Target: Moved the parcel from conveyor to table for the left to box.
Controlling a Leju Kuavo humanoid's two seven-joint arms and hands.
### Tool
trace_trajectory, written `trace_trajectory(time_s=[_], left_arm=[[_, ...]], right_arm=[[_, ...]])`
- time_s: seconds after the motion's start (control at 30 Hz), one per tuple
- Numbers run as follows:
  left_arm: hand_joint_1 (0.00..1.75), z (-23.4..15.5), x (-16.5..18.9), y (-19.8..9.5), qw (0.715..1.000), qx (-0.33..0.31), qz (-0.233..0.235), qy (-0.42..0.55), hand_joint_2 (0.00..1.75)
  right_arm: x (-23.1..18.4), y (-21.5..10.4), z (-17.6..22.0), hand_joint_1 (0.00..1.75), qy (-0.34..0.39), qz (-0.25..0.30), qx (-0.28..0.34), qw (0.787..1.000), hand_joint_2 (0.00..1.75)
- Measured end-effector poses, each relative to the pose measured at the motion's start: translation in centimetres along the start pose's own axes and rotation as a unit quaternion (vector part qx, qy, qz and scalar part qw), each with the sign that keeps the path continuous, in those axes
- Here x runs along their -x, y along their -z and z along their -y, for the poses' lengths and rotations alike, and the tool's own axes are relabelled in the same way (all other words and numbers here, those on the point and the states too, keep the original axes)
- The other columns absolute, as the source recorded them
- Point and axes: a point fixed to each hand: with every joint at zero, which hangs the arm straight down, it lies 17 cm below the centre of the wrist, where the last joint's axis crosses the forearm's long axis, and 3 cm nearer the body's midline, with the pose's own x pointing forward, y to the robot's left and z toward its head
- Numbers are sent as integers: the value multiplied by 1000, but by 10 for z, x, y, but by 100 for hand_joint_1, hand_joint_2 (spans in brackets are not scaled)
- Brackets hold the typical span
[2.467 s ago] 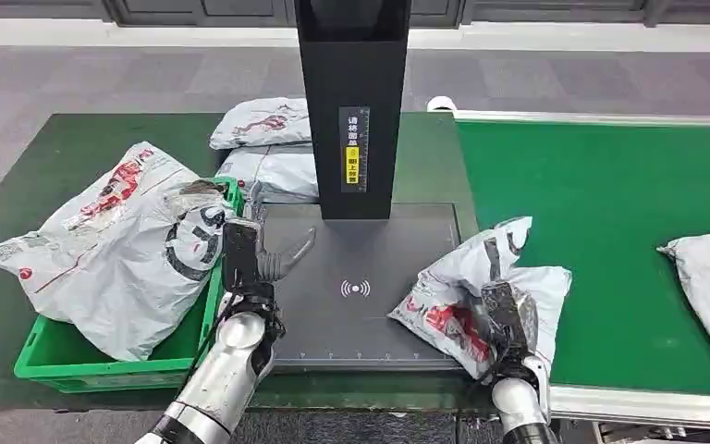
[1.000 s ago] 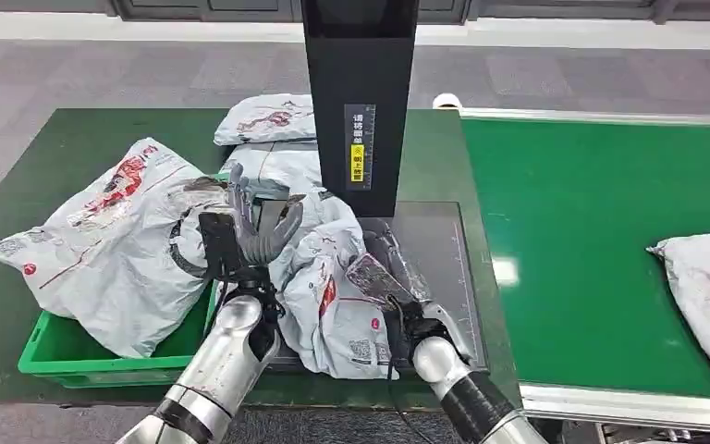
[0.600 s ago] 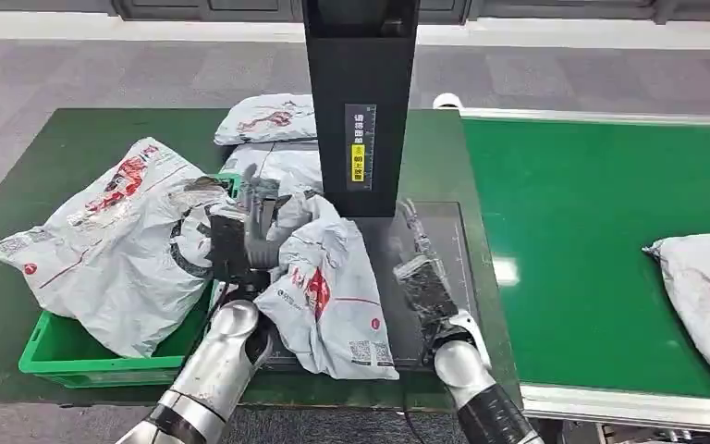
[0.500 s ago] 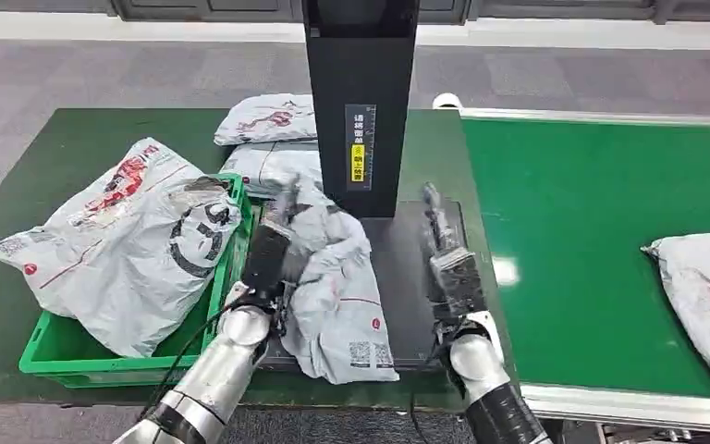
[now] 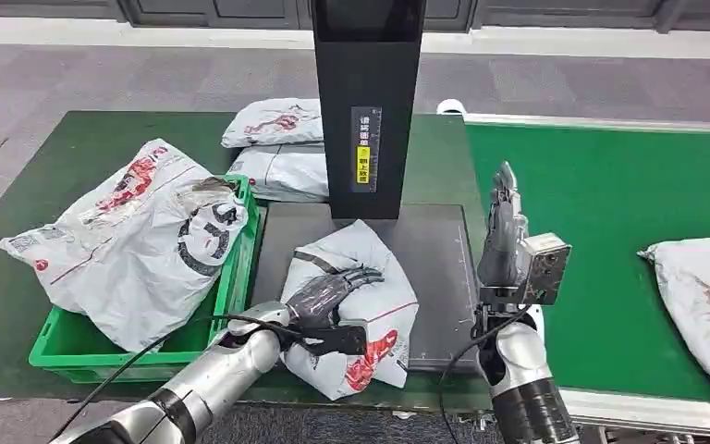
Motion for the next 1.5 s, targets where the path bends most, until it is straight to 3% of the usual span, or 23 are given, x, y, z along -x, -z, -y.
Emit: trace_trajectory(time_s=[0.27,0.4,0.47,0.57,0.63,0.7,0.87,1.0,1.2,1.33,1.5], left_arm=[[175,-21,-2,4,999,-46,-1,25,175],[175,-73,-17,2,983,-182,23,28,175],[175,-122,-26,-12,957,-286,30,23,175],[175,-219,-54,-79,857,-510,64,44,175],[175,-255,-66,-125,796,-598,77,47,175],[175,-271,-74,-152,764,-638,91,39,175],[175,-307,-99,-259,640,-758,117,45,175],[175,-315,-100,-320,579,-806,93,76,175],[175,-318,-121,-360,543,-816,43,193,175],[175,-319,-122,-363,544,-774,-40,321,175],[175,-316,-100,-378,540,-765,-91,339,175]], right_arm=[[-7,-16,13,0,-5,3,19,1000,0],[-7,-24,16,0,-10,1,24,1000,0],[-6,-29,19,0,-13,-4,29,999,0],[-1,-36,22,0,-13,-14,36,999,0],[0,-37,25,0,-12,-15,43,999,0],[0,-37,25,0,-10,-14,45,999,0],[8,-40,25,0,0,-24,44,999,0],[10,-43,20,0,6,-25,42,999,0],[17,-51,17,0,9,-36,38,999,0],[22,-57,11,0,7,-43,35,998,0],[23,-60,9,0,7,-46,33,998,0]])
